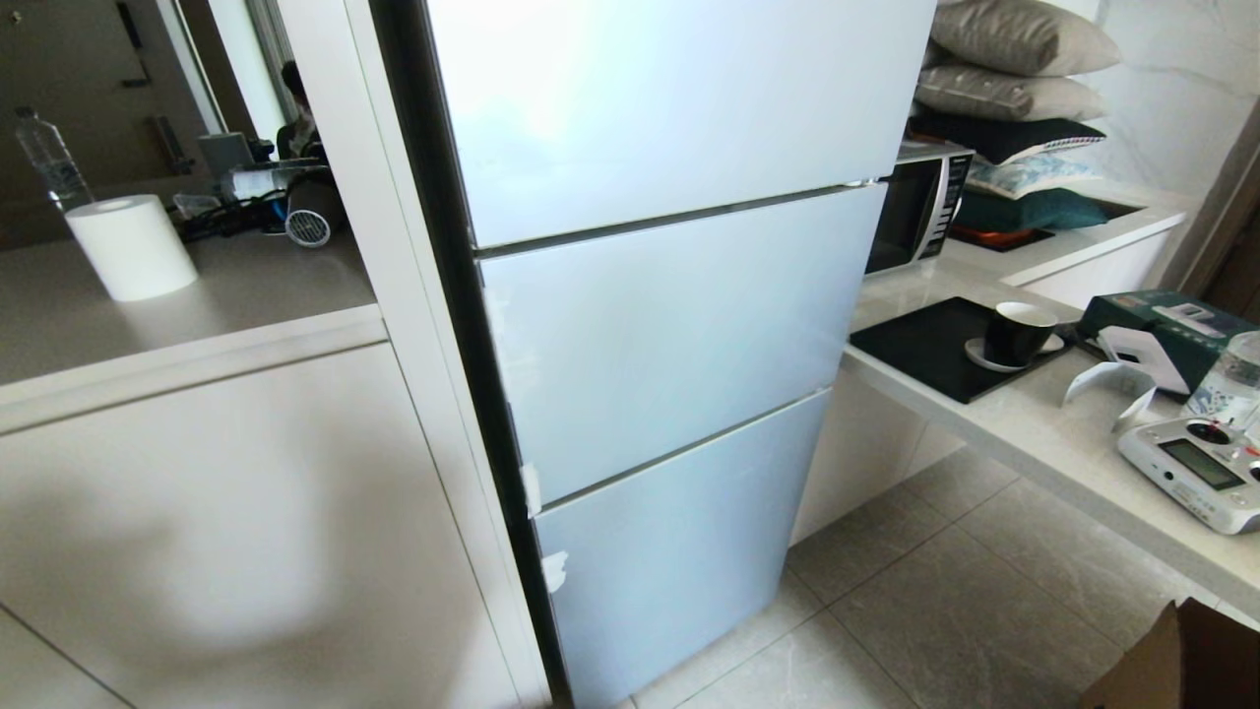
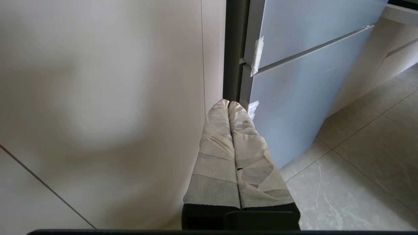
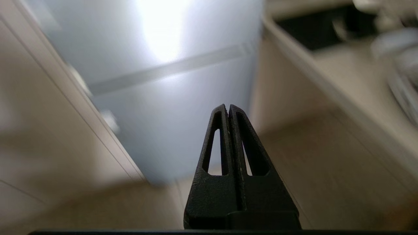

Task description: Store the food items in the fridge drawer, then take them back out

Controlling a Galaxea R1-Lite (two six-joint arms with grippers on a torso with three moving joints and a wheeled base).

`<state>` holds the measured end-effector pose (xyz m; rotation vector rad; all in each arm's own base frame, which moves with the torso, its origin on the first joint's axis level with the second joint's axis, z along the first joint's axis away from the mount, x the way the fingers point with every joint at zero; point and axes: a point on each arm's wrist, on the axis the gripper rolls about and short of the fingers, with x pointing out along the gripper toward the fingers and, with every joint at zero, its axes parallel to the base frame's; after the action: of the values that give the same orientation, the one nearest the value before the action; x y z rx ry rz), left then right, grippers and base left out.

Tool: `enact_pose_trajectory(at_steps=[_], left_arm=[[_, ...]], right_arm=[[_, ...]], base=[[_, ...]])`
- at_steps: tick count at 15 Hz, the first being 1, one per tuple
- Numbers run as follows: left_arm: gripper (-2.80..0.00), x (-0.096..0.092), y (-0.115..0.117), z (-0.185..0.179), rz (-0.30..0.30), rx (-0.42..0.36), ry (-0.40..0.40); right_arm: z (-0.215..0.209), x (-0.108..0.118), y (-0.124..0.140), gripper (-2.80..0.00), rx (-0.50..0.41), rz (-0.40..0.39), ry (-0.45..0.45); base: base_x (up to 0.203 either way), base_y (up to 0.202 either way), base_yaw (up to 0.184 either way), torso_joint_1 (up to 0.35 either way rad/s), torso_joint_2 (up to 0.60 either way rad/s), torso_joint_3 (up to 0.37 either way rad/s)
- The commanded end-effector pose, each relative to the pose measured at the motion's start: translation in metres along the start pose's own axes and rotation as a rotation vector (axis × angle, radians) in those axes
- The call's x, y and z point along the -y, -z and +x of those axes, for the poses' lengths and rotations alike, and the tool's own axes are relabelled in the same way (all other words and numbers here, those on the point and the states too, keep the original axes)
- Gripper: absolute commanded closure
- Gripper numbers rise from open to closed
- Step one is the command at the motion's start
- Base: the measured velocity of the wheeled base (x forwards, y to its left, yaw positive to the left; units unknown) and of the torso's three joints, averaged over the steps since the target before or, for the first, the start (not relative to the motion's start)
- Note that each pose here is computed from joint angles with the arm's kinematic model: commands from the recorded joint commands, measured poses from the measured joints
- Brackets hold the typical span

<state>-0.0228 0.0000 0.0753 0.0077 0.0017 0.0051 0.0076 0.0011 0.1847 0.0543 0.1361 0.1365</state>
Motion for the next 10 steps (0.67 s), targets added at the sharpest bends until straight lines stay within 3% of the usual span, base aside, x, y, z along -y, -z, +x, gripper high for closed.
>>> enact_pose_trajectory(at_steps=[1,3,5,6,9,10], left_arm=[[0.0,0.0,0.0,0.0,0.0,0.0,-0.001],[0.0,0.0,0.0,0.0,0.0,0.0,-0.001],[0.0,0.0,0.0,0.0,0.0,0.0,-0.001],[0.0,0.0,0.0,0.0,0.0,0.0,-0.001],[0.0,0.0,0.0,0.0,0.0,0.0,-0.001],[0.0,0.0,0.0,0.0,0.0,0.0,-0.001]], right_arm=[[-0.024,0.001,0.077,0.0,0.003,-0.047,0.059],[-0.026,0.0,0.102,0.0,0.033,-0.106,0.043],[-0.021,0.001,0.102,0.0,0.158,-0.138,0.04],[-0.018,0.001,0.104,0.0,0.206,-0.14,0.049],[-0.017,0.002,0.106,0.0,0.201,-0.097,0.078],[-0.017,0.004,0.105,0.0,0.211,-0.066,0.148]], base=[[0.0,0.0,0.0,0.0,0.0,0.0],[0.0,0.0,0.0,0.0,0.0,0.0],[0.0,0.0,0.0,0.0,0.0,0.0],[0.0,0.0,0.0,0.0,0.0,0.0],[0.0,0.0,0.0,0.0,0.0,0.0],[0.0,0.0,0.0,0.0,0.0,0.0]])
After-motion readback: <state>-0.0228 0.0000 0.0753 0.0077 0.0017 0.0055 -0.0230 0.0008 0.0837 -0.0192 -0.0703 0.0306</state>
